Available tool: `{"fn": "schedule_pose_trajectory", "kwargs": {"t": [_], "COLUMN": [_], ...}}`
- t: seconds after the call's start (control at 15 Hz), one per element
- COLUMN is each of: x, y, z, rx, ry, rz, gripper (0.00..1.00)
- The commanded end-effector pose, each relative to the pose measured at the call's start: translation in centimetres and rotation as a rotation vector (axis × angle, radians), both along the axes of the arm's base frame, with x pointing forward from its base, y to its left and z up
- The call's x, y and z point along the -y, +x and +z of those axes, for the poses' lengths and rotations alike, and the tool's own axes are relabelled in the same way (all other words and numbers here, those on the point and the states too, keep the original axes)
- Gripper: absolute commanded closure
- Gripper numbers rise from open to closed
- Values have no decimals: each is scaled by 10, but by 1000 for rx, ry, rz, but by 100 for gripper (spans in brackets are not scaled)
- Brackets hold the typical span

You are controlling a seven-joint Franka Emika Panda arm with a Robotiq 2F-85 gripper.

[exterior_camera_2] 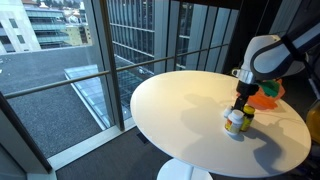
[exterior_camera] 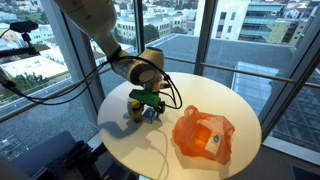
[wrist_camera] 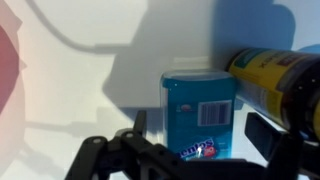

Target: Remove the blue box from the plastic bag

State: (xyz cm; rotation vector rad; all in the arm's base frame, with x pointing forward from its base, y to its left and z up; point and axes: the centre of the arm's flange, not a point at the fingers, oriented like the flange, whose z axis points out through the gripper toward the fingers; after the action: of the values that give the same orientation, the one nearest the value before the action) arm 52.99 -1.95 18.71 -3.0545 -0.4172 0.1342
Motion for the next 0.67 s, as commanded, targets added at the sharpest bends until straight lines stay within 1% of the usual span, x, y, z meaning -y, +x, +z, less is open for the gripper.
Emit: {"fn": "schedule_pose_trajectory", "kwargs": {"t": [0.0,0.2,0.33,0.47,0.6], "x": [9,23,35,49,62], "y": [-9,-9,-12,-16,-22], "z": [31,54,67,79,93], "rx": [18,62,74,47,-2], "ry": [3,7,6,-4,-6], "rz": [-25,-56,-80,-105,-124], "gripper": [0,0,0,0,0]}}
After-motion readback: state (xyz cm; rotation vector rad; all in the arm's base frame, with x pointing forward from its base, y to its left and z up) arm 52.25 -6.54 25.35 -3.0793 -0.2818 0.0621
